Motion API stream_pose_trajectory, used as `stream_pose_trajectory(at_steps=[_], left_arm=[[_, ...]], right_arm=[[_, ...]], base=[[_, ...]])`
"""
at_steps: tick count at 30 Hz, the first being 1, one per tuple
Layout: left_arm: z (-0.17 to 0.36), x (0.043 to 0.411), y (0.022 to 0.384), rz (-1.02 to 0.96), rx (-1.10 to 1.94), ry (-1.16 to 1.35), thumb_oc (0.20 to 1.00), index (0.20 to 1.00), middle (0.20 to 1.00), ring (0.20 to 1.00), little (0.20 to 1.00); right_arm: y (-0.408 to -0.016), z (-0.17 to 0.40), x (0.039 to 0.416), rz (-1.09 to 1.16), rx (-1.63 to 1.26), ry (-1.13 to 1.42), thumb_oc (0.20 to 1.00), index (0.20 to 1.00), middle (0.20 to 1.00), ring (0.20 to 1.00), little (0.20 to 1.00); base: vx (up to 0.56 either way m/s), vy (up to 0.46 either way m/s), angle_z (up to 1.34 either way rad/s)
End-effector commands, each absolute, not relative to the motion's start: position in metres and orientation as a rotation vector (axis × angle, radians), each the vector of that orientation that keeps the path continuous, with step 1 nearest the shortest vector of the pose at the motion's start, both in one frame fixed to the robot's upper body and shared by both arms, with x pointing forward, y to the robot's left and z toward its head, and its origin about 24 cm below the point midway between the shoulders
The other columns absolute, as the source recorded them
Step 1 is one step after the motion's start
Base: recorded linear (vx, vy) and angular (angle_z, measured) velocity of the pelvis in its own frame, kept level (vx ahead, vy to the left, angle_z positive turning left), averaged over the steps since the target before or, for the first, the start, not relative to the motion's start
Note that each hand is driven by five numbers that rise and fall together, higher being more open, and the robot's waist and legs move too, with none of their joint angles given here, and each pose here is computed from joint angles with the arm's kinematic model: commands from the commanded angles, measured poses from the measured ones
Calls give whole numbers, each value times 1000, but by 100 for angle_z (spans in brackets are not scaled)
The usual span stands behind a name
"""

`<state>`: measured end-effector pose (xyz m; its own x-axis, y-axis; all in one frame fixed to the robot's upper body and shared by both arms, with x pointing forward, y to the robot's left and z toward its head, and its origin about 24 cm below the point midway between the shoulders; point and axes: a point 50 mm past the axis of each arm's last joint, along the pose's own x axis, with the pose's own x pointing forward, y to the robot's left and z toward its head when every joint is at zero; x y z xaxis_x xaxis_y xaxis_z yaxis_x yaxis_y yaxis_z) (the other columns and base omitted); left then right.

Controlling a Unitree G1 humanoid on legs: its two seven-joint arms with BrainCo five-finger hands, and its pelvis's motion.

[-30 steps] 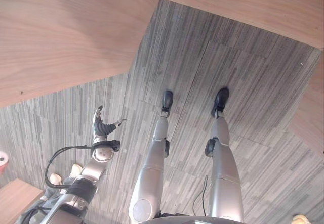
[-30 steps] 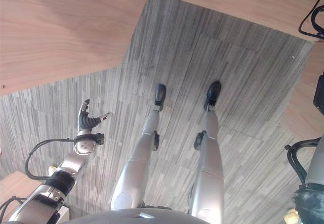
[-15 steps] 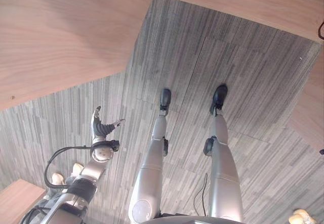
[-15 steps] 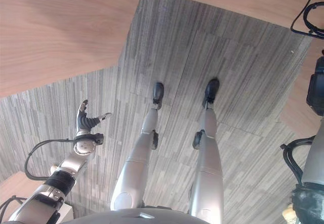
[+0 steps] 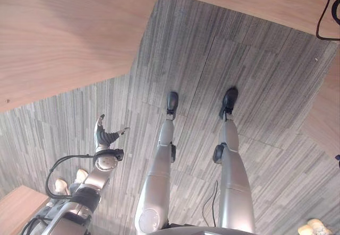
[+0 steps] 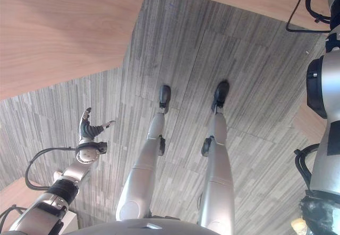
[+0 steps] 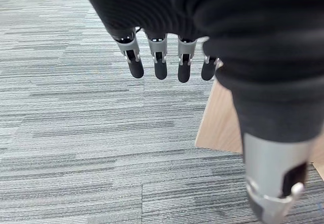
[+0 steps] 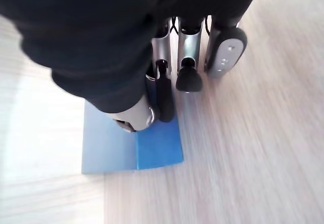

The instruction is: Put the empty folder in the office cabinet

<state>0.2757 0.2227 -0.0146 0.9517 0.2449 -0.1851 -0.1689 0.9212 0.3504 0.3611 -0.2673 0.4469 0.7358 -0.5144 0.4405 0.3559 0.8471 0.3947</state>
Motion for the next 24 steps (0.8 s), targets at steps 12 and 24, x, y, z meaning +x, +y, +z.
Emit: stream_pose_trajectory(at_steps=[12, 24], left_arm=[[5, 269, 255, 307, 378, 170, 1000, 1000, 1000, 1000, 1000], [10, 272, 260, 361, 360, 145, 1000, 1000, 1000, 1000, 1000]], right_arm=[[-314, 455, 330, -797, 389, -612, 200, 200, 200, 200, 200], [-303, 442, 344, -778, 340, -565, 784, 784, 784, 784, 784]], base=[[0, 3, 0], [-6, 11, -1]])
